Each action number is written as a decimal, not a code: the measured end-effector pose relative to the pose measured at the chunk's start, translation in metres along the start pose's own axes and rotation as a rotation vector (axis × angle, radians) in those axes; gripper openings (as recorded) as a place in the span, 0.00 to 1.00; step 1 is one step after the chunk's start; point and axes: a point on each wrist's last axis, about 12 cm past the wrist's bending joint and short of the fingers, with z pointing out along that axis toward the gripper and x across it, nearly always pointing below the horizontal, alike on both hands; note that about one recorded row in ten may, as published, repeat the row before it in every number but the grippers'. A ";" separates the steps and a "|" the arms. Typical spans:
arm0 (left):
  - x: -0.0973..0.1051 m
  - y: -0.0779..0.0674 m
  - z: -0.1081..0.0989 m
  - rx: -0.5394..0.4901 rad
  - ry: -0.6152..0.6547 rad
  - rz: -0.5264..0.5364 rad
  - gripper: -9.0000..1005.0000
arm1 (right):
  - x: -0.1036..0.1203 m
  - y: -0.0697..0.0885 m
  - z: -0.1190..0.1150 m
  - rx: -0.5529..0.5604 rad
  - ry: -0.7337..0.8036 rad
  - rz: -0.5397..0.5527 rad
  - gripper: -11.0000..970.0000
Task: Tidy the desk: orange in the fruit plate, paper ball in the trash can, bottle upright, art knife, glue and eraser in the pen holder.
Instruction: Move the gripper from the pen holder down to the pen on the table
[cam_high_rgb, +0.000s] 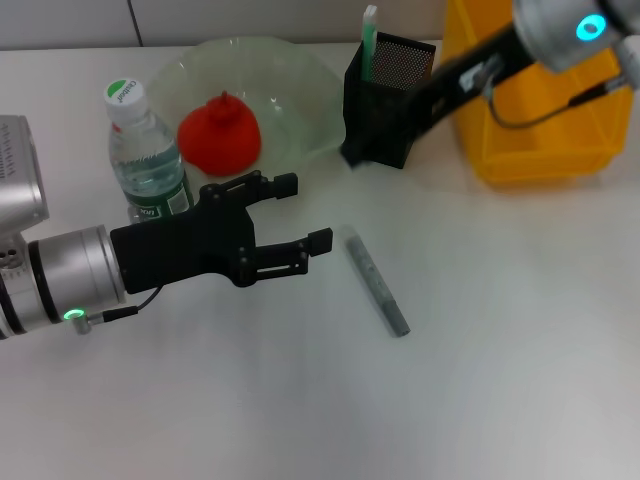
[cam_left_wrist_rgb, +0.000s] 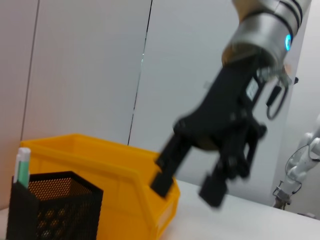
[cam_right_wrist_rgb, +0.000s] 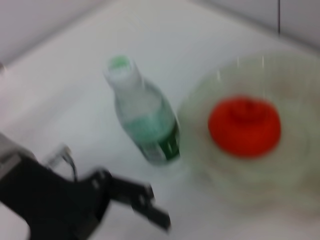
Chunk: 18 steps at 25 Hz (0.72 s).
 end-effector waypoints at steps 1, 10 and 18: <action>0.000 0.000 -0.001 -0.002 0.002 0.000 0.84 | 0.002 0.001 0.008 0.004 0.041 0.014 0.79; 0.004 -0.001 -0.010 -0.029 0.007 0.024 0.84 | 0.014 0.012 0.071 0.028 0.219 0.053 0.79; 0.005 -0.002 -0.009 -0.025 0.002 0.032 0.84 | 0.020 0.016 0.098 0.118 0.281 0.021 0.79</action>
